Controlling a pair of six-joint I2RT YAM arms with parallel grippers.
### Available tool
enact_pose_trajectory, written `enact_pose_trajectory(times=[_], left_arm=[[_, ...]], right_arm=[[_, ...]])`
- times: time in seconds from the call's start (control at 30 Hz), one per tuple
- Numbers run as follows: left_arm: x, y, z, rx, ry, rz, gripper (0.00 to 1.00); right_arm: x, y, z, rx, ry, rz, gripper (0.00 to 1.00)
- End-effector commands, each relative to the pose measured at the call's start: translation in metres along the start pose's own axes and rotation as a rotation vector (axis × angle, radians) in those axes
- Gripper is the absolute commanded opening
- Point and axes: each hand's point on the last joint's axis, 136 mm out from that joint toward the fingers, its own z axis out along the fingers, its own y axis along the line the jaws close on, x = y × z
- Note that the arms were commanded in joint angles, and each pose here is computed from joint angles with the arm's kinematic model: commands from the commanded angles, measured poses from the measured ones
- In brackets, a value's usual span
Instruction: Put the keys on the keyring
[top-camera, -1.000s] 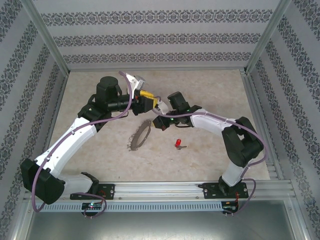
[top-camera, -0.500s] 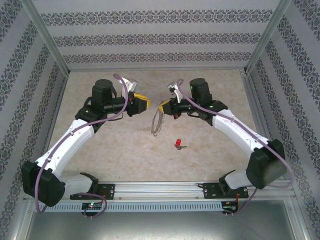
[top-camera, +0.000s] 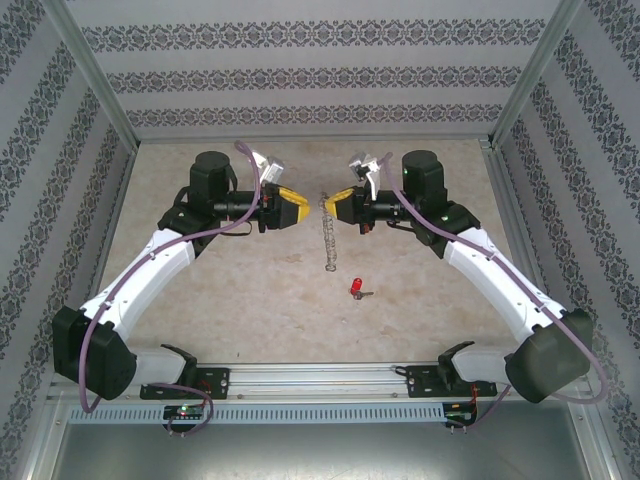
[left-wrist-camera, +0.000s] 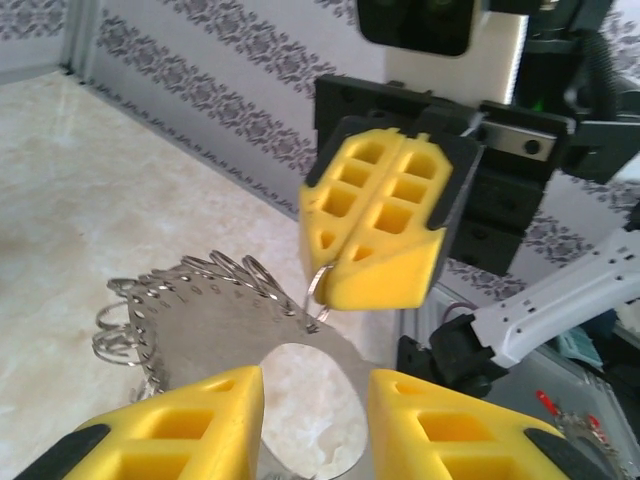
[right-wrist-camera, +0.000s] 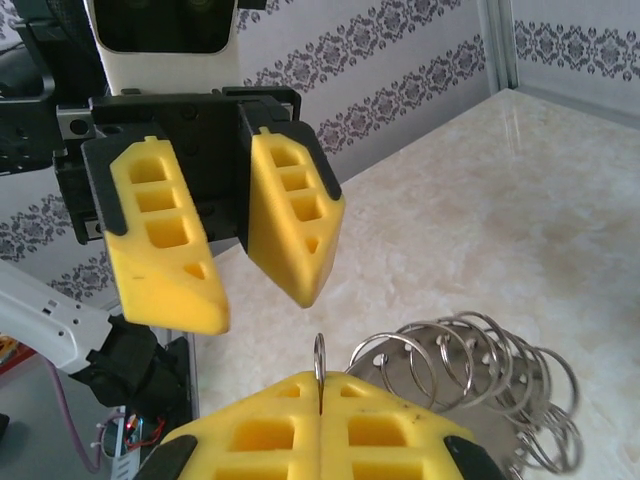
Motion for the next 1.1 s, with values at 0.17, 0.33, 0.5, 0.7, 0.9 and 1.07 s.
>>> enact_pose_trajectory(times=[0.17,0.33,0.5,0.7,0.9,1.07], left_arm=[[-0.016,-0.025,0.004,0.117,-0.028,0.062,0.33],[-0.017,-0.026,0.009,0.131,-0.024,0.064,0.33],[-0.021,-0.028,0.014,0.143,-0.029,0.076,0.33],[-0.024,-0.029,0.019,0.155,-0.030,0.080,0.33],[-0.024,-0.026,0.022,0.157,-0.030,0.083,0.33],[-0.023,-0.022,0.024,0.152,-0.029,0.077,0.34]], right_arm=[[-0.030,0.019,-0.008,-0.050,-0.074,-0.052,0.00],[-0.031,0.023,-0.007,-0.065,-0.077,-0.056,0.00],[-0.030,0.026,-0.004,-0.078,-0.072,-0.056,0.00],[-0.029,0.029,-0.001,-0.090,-0.067,-0.058,0.00],[-0.028,0.030,0.000,-0.098,-0.064,-0.059,0.00],[-0.028,0.033,0.000,-0.109,-0.065,-0.060,0.00]])
